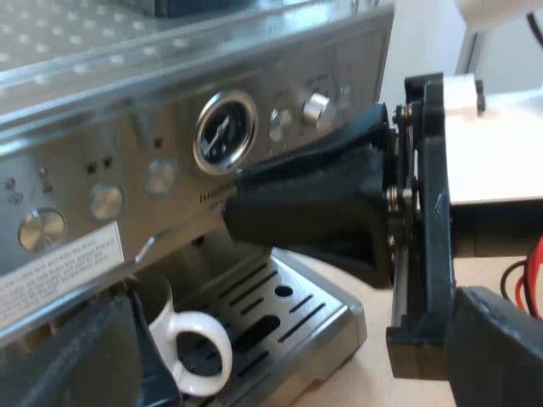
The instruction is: Place mug into machine
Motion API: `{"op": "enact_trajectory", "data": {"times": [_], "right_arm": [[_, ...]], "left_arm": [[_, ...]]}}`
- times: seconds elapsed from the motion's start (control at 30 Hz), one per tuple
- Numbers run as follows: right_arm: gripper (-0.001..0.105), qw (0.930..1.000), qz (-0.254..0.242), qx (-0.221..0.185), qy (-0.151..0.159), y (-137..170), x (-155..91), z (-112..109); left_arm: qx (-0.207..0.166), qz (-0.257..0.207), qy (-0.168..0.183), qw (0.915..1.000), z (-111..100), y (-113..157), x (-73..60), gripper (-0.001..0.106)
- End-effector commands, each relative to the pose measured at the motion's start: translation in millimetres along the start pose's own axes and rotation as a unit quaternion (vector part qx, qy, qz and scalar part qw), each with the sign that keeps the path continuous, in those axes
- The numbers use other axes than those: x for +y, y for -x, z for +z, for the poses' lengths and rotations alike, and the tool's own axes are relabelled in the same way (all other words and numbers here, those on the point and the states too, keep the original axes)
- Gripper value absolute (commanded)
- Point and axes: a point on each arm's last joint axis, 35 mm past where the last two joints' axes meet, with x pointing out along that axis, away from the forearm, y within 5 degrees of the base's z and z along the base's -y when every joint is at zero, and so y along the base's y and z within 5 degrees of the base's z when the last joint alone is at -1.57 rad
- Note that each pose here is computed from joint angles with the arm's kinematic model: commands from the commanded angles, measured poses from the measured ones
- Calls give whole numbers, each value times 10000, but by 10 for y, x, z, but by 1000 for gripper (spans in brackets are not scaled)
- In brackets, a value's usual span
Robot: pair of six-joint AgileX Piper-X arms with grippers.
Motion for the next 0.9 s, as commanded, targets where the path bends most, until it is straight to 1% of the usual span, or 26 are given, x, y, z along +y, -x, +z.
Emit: {"op": "enact_trajectory", "data": {"times": [0.03,0.07,0.13,0.2,0.33,0.4,0.6,0.7,0.77,0.83,0.9], "right_arm": [[67,10000,-20,-5,21,90,-66,60],[72,10000,-13,16,33,112,-79,62],[73,10000,-1,57,56,142,-95,62],[72,9999,25,147,83,202,-127,57],[72,9995,46,249,-177,349,-213,69],[72,9994,38,274,-224,420,-265,76],[72,9989,68,428,-150,665,-399,70],[72,9979,-52,536,-368,754,-531,43],[72,9963,-223,634,-530,828,-679,8],[72,9950,-348,731,-580,880,-791,-28],[72,9941,-346,803,-643,951,-895,-64]], "left_arm": [[-142,-80,-10,9999,22,116,-53,79],[-134,-78,-7,9999,16,135,-58,79],[-148,-81,-12,9999,7,199,-78,79],[-152,-82,-13,9998,-2,245,-92,79],[-120,-75,-2,9999,-17,306,-110,79],[-109,-45,4,9999,-6,316,-114,79],[-347,346,7,9988,146,365,-128,79],[-345,534,23,9980,207,364,-127,79],[-313,602,37,9977,232,348,-122,79],[-292,646,46,9975,236,328,-113,79],[-266,777,61,9966,229,314,-98,79]]}}
